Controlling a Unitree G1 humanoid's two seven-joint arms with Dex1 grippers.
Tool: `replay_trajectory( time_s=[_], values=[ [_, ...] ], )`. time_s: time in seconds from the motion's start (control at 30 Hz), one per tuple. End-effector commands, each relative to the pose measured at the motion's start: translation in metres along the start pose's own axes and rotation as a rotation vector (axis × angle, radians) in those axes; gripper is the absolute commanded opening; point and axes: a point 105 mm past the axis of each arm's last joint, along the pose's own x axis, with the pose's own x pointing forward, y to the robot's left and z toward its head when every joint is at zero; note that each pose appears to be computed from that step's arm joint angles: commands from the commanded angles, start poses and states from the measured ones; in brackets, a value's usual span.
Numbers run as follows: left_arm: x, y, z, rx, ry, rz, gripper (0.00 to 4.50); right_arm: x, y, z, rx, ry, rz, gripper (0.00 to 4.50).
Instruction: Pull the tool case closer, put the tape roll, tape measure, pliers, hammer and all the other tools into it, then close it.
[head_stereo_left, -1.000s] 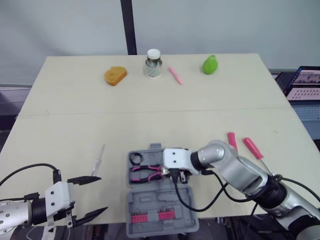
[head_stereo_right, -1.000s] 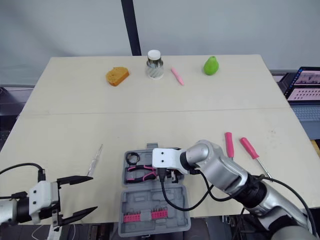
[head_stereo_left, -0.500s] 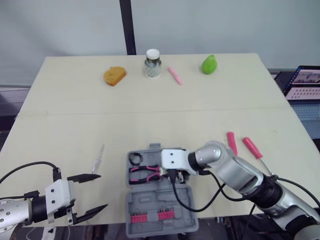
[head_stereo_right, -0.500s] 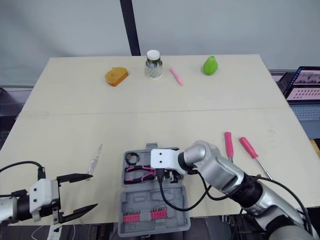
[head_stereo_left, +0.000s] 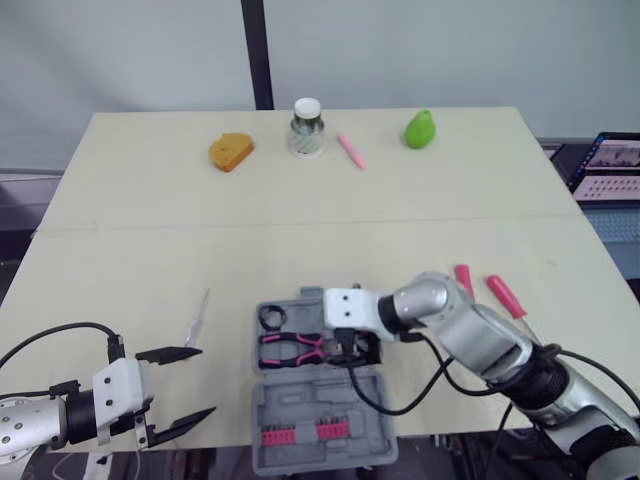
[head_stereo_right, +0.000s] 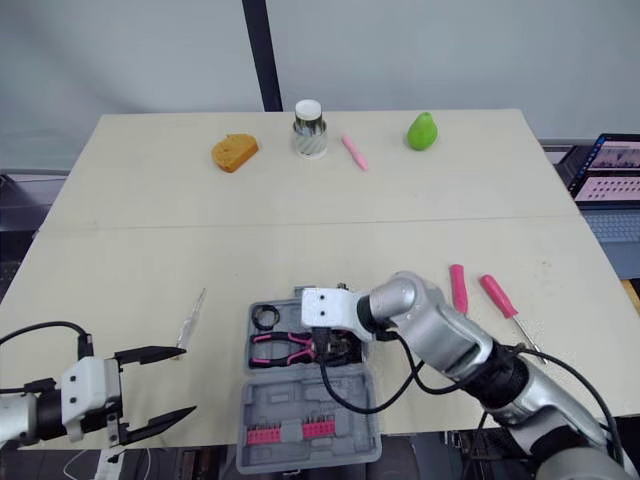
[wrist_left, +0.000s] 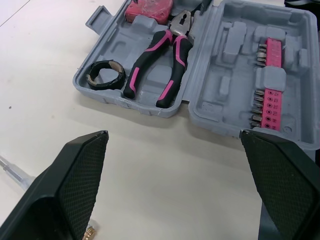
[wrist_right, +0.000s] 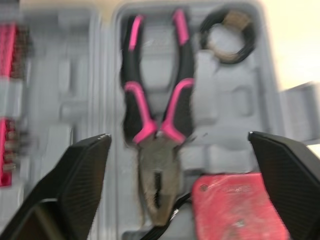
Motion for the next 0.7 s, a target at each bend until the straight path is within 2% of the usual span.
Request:
replay_trajectory(
  time_s=[0.03,0.1,0.2,0.33,0.7],
  values=[
    [0.001,0.004,0.002,0.017,-0.006,0.010,4.50,-0.004,-0.008,0.025,-0.006,-0.170,-0.051,4.20],
    [0.001,0.006,0.002,0.020,-0.007,0.012,4.50,-0.001,-0.009,0.030,0.012,-0.255,-0.049,3.59],
    [0.001,0.007,0.001,0.023,-0.007,0.014,4.50,0.007,-0.007,0.027,0.036,-0.316,-0.053,2.06],
    [0.001,0.009,0.001,0.025,-0.007,0.020,4.50,0.026,-0.002,0.011,0.054,-0.316,-0.045,0.15],
    [0.000,0.008,-0.001,0.023,-0.004,0.031,4.50,0.045,0.003,-0.006,0.042,-0.301,-0.038,0.06]
  ],
)
